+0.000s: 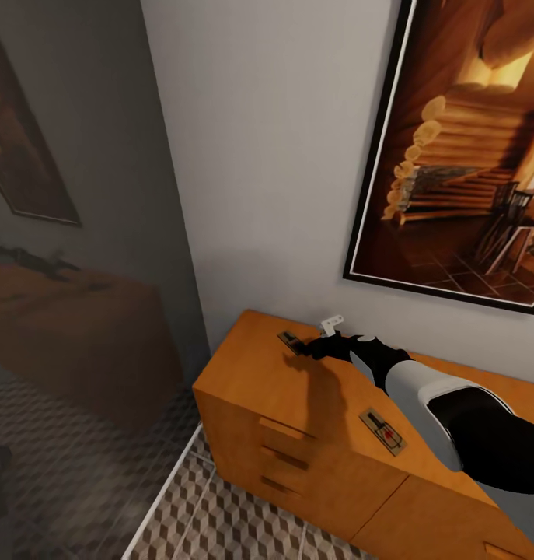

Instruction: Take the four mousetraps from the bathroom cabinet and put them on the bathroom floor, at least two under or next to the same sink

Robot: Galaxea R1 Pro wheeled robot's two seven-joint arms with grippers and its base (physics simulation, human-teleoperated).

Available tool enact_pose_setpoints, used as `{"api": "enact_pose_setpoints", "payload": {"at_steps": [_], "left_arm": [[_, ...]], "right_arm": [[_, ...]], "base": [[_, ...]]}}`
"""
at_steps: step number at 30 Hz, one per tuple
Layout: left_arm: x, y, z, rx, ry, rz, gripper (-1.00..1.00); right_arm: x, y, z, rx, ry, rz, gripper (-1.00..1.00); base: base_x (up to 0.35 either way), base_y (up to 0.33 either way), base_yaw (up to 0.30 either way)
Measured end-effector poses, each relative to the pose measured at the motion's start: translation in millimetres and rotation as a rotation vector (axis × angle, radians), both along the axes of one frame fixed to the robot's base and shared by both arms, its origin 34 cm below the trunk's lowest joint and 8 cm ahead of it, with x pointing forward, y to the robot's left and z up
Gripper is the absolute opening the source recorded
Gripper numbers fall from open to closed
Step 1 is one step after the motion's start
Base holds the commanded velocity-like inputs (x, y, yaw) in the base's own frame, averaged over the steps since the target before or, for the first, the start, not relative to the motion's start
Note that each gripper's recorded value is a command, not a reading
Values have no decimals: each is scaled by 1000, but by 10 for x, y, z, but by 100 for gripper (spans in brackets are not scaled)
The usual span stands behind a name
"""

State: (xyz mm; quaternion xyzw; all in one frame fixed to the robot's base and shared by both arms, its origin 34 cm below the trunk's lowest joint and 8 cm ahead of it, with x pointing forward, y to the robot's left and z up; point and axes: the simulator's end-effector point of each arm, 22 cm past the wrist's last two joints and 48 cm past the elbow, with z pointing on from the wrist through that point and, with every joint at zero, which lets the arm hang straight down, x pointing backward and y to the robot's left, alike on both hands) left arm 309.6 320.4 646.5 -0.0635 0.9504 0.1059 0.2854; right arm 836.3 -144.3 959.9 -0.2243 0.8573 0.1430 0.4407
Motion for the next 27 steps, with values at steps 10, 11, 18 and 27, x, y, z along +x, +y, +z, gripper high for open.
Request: {"api": "enact_pose_setpoints", "payload": {"at_steps": [10,11,18,27], "left_arm": [[-6,0,-3,0,2,0,100],[-6,0,-3,0,2,0,100],[-6,0,-3,0,2,0,100],[-26,0,-15,0,7,0,100]], "right_arm": [[-2,-2,-13,0,2,0,100],[-2,-2,-14,0,2,0,100],[-5,-2,-19,0,3,0,100],[-9,-2,-63,0,9,0,100]], "base": [[0,0,0],[0,0,0],[0,0,0],[0,0,0]]}}
